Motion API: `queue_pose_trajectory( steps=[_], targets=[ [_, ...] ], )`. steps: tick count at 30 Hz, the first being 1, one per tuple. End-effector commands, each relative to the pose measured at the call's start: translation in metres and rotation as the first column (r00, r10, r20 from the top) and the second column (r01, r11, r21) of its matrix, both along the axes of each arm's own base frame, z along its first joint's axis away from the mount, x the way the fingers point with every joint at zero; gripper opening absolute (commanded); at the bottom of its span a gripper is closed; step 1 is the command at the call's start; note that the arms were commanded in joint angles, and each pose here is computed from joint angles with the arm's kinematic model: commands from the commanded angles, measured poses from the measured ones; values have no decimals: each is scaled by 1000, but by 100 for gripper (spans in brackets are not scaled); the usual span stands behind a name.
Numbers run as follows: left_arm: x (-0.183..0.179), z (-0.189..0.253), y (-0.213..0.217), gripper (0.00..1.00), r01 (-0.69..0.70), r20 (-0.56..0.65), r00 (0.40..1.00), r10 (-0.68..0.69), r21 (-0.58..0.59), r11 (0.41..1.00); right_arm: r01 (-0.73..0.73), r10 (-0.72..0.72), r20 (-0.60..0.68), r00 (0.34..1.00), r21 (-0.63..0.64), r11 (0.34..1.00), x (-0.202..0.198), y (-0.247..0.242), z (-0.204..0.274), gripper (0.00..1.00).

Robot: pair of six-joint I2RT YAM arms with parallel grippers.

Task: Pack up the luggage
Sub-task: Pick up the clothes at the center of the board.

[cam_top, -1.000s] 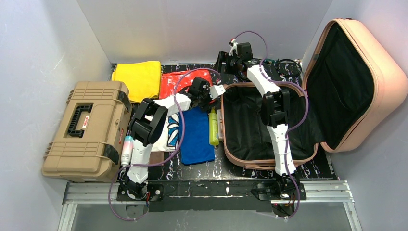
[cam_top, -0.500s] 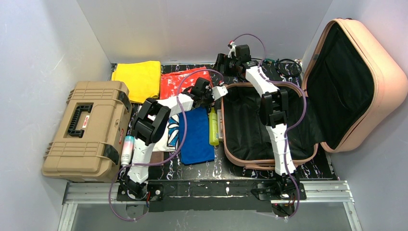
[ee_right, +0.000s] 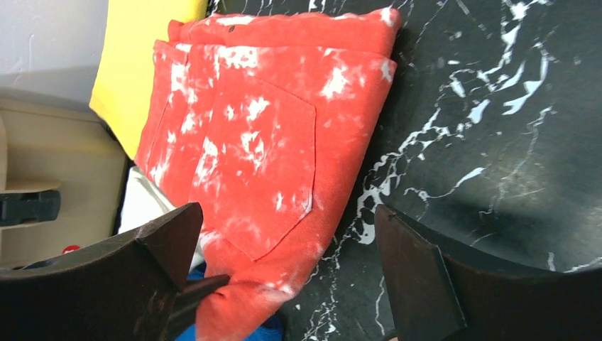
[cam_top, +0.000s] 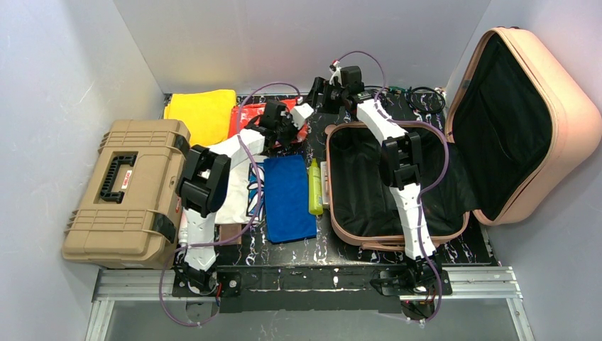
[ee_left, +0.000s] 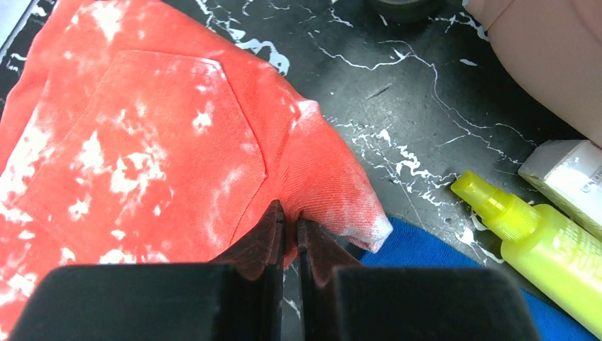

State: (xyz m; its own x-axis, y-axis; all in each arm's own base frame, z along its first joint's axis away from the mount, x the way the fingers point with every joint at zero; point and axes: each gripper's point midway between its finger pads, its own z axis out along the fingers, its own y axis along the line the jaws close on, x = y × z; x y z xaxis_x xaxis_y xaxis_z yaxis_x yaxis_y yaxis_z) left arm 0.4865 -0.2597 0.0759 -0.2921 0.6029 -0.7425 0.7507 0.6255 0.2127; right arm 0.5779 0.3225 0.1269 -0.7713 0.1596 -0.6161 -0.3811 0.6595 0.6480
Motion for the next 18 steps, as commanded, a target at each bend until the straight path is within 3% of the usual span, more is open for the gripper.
queue_pose_trajectory(
  steps=[1,10,18],
  targets=[
    [2,43,24,0,-86,9,996,88,-102,991,-34,28,56,998,97,995,-9,16,52,100],
    [-5,58,38,0,-112,-10,994,113,-199,973,4,27,-123,992,249,969,-37,45,57,100],
    [2,78,55,0,-204,-39,979,202,-296,933,60,-8,-225,974,226,972,-53,52,39,100]
  ],
)
